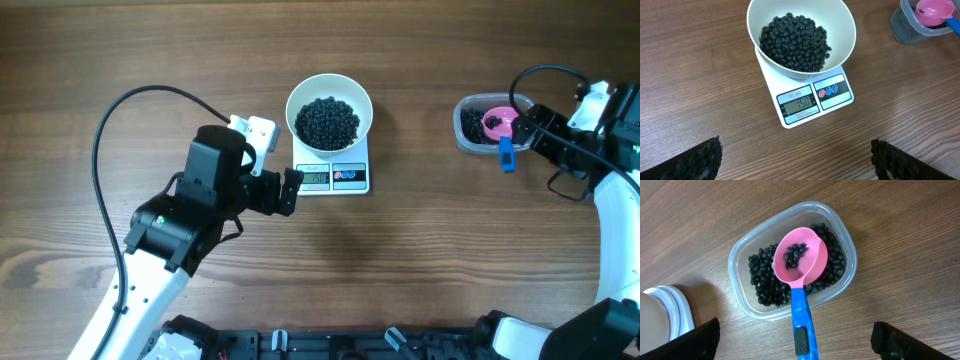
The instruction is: Scoop item into bowl and weigh 150g on scale
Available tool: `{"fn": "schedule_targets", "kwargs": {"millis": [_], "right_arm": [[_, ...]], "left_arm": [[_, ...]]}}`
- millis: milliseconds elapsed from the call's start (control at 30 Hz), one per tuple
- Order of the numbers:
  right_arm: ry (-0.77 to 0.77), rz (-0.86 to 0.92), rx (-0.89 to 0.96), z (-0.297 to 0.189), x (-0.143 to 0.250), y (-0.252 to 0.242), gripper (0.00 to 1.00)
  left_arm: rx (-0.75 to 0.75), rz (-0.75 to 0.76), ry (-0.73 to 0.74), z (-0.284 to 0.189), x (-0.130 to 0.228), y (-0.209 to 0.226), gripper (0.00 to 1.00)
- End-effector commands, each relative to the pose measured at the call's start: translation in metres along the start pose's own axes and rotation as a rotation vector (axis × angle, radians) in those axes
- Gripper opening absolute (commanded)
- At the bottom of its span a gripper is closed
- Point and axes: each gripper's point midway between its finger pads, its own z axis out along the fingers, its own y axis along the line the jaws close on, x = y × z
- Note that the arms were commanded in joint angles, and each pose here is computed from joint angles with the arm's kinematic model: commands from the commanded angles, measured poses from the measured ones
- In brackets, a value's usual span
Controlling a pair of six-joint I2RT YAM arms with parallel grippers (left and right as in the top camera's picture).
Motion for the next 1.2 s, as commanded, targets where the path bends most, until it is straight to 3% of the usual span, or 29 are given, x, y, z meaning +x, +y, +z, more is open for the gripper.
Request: {"fn": "schedule_targets", "kwargs": {"millis": [0,367,533,633,700,933,1167], "right_arm": [[-0.016,-0.001,0.011,-0.003,-0.002,-0.001,1.00],[-0.082,-0.024,0.005,-0.024,-0.010,0.006,1.00],[-0.263,-0.091,0.052,-0.084,-0.022,0.016,1.00],[-0.339,-0.194,0.011,-0.107,-0.007,0.041,1.00],[-0.394,-0.238,-0.026,-0.110,0.006,0.052,1.00],[-0.823,-0.318,-0.118,-0.120,0.035,0.053,1.00],[-0.940,-0.351,-0.207,-0.127,0.066,0.060,1.00]], "left_arm": [[-0.007,-0.001,-0.003,0.000,-0.002,0.000,1.00],[-0.007,-0.001,-0.003,0.000,-0.002,0.001,1.00],[-0.007,-0.001,-0.003,0.000,-0.002,0.000,1.00],[-0.007,-0.001,-0.003,0.000,-0.002,0.000,1.00],[-0.007,-0.001,-0.003,0.000,-0.002,0.000,1.00],[-0.007,-0.001,-0.003,0.000,-0.002,0.000,1.00],[-0.007,-0.001,-0.003,0.000,-0.002,0.000,1.00]]}}
